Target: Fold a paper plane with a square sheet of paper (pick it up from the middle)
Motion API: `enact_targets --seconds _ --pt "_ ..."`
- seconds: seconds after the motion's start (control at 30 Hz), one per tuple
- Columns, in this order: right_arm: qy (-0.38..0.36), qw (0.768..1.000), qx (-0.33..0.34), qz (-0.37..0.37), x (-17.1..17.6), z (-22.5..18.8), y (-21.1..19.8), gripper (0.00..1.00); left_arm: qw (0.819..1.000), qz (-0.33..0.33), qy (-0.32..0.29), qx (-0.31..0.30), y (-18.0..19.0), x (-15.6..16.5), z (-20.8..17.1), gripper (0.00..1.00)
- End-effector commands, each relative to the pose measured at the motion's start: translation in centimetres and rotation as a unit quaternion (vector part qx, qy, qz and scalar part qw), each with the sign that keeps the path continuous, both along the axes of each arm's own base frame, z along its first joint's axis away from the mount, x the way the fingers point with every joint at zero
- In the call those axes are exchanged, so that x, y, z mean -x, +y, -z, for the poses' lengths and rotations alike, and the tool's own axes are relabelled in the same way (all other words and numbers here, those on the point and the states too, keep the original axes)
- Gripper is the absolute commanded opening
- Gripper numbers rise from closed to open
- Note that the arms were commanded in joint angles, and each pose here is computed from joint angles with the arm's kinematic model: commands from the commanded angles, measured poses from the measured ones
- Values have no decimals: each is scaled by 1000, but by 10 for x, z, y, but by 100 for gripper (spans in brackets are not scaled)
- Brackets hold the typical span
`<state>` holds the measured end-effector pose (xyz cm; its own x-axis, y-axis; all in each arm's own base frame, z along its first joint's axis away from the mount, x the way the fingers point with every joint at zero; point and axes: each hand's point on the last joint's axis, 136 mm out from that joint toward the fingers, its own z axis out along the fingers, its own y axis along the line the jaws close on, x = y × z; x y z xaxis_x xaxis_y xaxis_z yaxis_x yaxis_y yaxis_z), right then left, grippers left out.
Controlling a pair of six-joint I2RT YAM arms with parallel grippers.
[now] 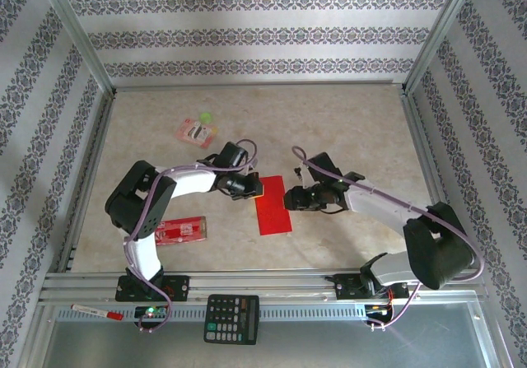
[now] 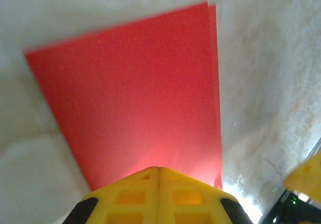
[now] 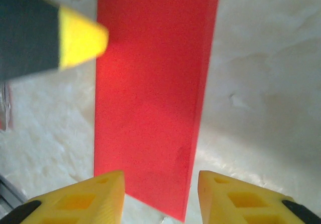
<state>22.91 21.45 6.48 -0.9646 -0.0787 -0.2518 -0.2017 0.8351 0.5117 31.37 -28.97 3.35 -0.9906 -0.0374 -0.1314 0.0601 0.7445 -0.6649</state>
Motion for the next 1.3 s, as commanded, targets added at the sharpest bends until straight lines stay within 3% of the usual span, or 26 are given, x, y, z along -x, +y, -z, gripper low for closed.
enact_targets --seconds 0.0,0.4,0.9,1.27 --pt "-3 1000 21 9 11 9 -5 44 999 32 11 -10 4 -2 9 2" --pt "-21 1000 -7 -4 36 20 29 47 997 58 27 -34 14 -15 32 0" --pt "-8 1000 27 3 39 43 28 47 997 65 33 -39 16 -14 36 0" --pt "-12 1000 3 -10 29 43 50 47 996 70 33 -43 17 -13 36 0"
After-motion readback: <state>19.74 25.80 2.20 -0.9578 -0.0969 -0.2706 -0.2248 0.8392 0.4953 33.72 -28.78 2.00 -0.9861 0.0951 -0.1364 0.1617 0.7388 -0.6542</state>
